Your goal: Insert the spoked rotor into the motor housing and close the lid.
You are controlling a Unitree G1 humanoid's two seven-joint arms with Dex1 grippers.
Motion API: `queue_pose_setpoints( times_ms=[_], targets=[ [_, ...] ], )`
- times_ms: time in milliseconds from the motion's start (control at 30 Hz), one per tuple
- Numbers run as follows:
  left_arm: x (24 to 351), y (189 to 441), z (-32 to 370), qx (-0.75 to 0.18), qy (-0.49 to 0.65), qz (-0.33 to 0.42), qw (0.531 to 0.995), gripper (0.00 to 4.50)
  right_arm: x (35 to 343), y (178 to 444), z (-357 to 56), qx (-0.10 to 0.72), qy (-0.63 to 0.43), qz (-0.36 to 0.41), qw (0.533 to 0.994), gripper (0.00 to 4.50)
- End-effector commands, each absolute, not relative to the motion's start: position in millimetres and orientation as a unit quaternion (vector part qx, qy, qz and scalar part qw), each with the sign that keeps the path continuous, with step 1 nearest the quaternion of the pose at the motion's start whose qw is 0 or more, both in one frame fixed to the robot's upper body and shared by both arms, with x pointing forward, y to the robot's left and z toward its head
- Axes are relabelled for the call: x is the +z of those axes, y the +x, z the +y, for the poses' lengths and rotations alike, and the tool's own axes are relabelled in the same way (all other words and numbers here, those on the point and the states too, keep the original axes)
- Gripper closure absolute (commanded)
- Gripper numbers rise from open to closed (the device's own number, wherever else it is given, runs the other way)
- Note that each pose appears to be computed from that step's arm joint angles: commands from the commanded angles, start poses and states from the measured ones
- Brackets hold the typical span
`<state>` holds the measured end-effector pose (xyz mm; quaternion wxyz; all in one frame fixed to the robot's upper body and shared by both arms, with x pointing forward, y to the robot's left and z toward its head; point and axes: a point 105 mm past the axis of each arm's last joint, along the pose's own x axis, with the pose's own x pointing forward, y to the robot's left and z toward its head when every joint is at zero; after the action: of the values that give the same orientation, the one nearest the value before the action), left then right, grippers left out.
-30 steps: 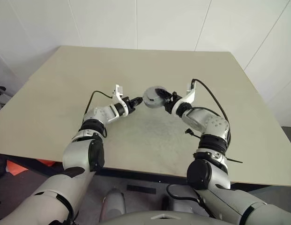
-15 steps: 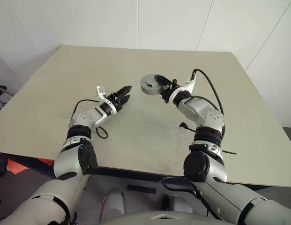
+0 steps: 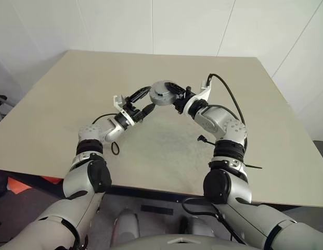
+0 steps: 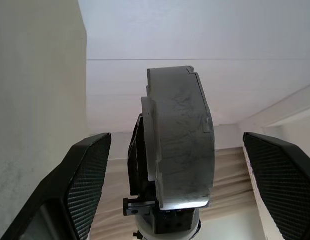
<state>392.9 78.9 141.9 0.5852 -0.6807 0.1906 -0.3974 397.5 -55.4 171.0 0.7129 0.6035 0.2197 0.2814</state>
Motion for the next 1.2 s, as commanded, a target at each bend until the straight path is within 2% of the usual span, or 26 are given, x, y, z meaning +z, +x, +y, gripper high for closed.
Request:
queue_pose_setpoints(
  times_ms=[33,467,567,733,1067,1200],
  targets=[
    [166.6,398.7,78.1,-0.419,-0.681,0.154,0.580,0.04,199.0,391.1,-51.1,0.326,0.598,0.183,0.709,2.44],
    [167.2,406.4,66.0,-0.408,-0.671,0.152,0.600,0.04,197.2,390.8,-54.4,0.321,0.591,0.179,0.718,2.44],
    [166.8,407.3,65.8,-0.405,-0.671,0.151,0.602,0.66,197.4,391.2,-55.0,0.320,0.591,0.178,0.719,2.44],
    [167.4,408.1,66.8,-0.402,-0.673,0.148,0.602,2.34,197.4,391.6,-55.5,0.319,0.591,0.177,0.720,2.44],
    [166.2,408.2,67.1,-0.399,-0.670,0.152,0.607,2.39,200.1,390.5,-54.9,0.332,0.589,0.169,0.717,2.44],
    [165.5,409.1,67.7,-0.396,-0.670,0.152,0.609,2.39,200.8,389.6,-54.6,0.335,0.574,0.163,0.729,1.14]
  ],
)
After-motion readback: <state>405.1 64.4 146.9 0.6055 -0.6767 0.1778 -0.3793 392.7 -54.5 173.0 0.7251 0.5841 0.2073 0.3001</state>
